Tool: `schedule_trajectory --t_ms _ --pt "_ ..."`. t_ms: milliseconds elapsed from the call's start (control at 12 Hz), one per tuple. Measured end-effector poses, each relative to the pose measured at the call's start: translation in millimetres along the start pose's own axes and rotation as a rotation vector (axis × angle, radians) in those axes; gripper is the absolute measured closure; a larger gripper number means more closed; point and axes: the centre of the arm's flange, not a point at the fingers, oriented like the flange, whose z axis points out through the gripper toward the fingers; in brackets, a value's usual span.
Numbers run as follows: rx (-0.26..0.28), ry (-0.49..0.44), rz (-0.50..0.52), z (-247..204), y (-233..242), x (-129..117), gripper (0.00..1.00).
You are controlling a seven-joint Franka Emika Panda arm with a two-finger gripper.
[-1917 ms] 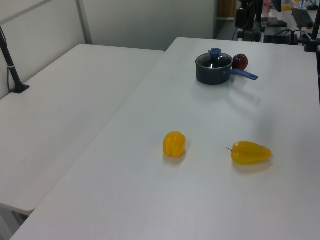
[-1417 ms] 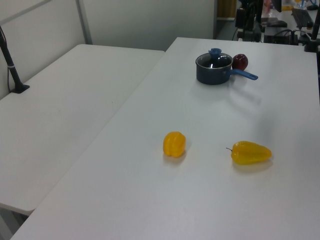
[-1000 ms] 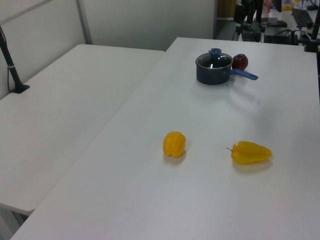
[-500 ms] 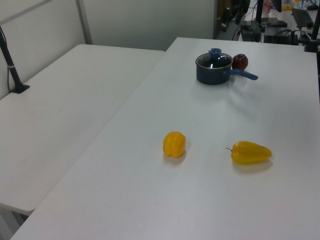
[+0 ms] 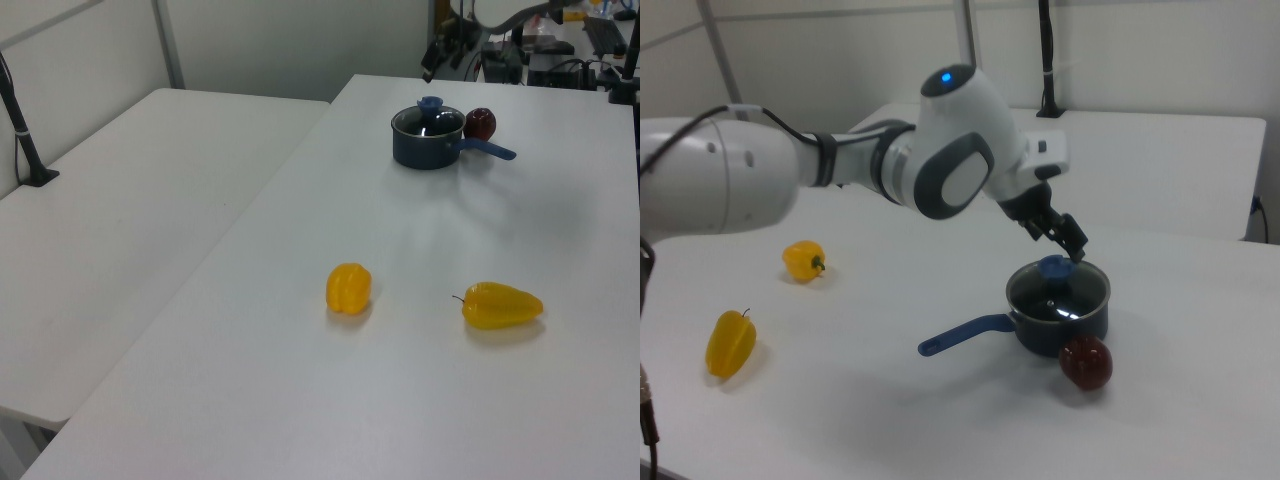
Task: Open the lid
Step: 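Lower the gripper and grasp the blue knob of the glass lid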
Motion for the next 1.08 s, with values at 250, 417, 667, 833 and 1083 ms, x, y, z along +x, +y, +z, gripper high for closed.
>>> schedule_trajectory --t_ms 250,417,667,833,1083 --pt "-0.006 -0.021 -0.007 27 -3 -5 0.0" --pt "-0.006 -0.026 -0.009 31 -5 -6 0.0" --pt "-0.009 -0.045 -0.013 44 -7 -11 0.0" --pt "-0.009 -0.047 -0.013 45 -7 -11 0.0" --pt "-0.008 -0.052 -0.016 48 -9 -13 0.02"
